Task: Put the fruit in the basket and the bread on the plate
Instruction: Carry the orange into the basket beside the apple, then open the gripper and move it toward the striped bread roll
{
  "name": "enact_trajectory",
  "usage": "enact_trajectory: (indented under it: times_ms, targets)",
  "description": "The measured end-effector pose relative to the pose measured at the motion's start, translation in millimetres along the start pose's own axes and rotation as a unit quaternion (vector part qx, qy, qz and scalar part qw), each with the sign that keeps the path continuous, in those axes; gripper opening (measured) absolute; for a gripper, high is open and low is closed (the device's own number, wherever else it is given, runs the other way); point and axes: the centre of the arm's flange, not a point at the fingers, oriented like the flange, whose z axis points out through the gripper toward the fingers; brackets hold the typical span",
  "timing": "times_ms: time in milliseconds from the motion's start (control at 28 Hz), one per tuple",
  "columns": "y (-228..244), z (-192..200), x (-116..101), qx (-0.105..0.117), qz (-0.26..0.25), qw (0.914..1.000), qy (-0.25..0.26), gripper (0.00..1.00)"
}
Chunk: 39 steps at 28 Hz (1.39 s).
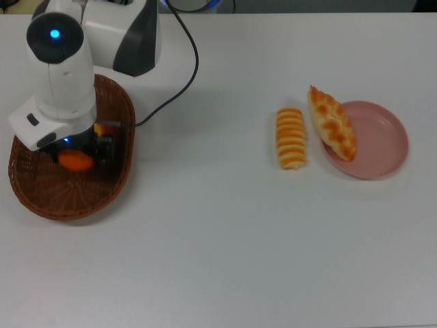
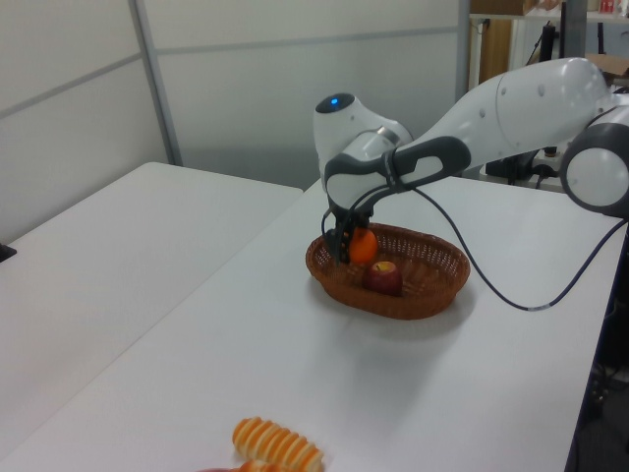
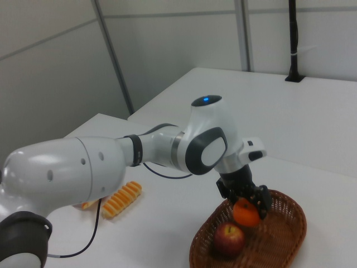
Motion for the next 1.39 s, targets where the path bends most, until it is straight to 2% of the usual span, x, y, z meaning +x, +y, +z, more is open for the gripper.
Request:
enact_trajectory:
  times_ms: [214, 250, 321, 393, 679, 857, 893, 1143, 1393]
  targets:
    - [-8, 7, 2, 0.003, -0.005, 1.0000, -0.004, 0.81]
    - [-9, 7, 2, 0.004, -0.006, 1.0000, -0.004, 0.83]
    - [-11, 7, 2, 0.004, -0.007, 1.0000, -0.004, 0.94]
    - [-12, 6, 2, 0.006, -0.006, 1.0000, -0.003, 1.00]
    - [-38, -19, 6, 0.036, -0.006, 0.9993, 0.011, 1.00]
    - [-102, -46, 6, 0.055, -0.044, 0.9975, 0.001, 1.00]
    - [-128, -53, 4, 0.059, -0.061, 0.9964, -0.005, 1.00]
    - [-253, -71, -16, 0.063, -0.147, 0.9865, -0.034, 1.00]
    - [-324, -74, -40, 0.067, -0.201, 0.9759, -0.054, 1.00]
